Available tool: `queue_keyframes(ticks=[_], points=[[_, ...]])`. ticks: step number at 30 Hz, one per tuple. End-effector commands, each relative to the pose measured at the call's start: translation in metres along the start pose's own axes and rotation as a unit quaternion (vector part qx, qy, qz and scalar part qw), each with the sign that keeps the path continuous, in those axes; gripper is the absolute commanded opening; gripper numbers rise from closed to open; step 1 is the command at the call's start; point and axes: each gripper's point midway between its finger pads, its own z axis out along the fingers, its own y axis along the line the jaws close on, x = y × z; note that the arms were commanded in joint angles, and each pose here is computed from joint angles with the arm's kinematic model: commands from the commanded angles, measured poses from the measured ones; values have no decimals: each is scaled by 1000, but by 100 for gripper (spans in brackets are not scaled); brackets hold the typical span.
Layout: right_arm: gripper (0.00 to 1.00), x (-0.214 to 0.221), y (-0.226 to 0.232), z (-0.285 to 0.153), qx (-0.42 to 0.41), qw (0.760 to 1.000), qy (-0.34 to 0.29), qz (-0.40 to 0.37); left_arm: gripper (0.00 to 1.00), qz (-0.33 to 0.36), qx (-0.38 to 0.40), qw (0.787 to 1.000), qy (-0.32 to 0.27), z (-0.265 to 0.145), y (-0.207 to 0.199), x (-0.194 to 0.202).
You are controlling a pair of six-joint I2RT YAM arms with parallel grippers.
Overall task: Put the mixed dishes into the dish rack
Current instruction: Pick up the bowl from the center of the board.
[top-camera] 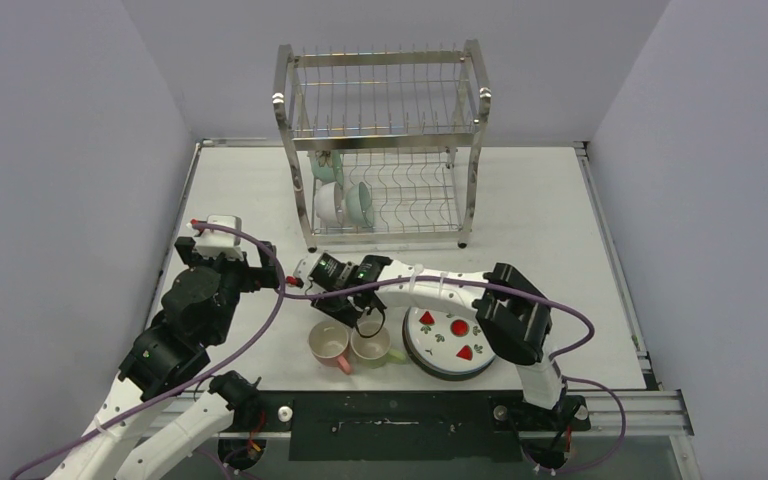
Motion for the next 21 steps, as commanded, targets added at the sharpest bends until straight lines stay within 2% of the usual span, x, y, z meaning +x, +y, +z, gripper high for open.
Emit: queue_keyframes(ticks=[1, 5, 8, 16, 21], points=[[34, -10, -2, -3, 5, 1000, -3, -10, 97, -9, 10, 1000, -19, 0, -4, -12], [20, -5, -1, 0, 0, 1000, 9, -14, 97, -9, 10, 1000, -19, 0, -4, -12], [1, -5, -1, 0, 0, 1000, 7, -14, 97, -9, 9, 1000, -19, 0, -4, -12], [0, -16, -15, -22, 26, 999, -37, 17, 97, -8, 7, 1000, -19, 0, -3, -12], [0, -29, -33, -52, 45, 992, -96, 69, 97, -8, 6, 1000, -19, 0, -3, -12]])
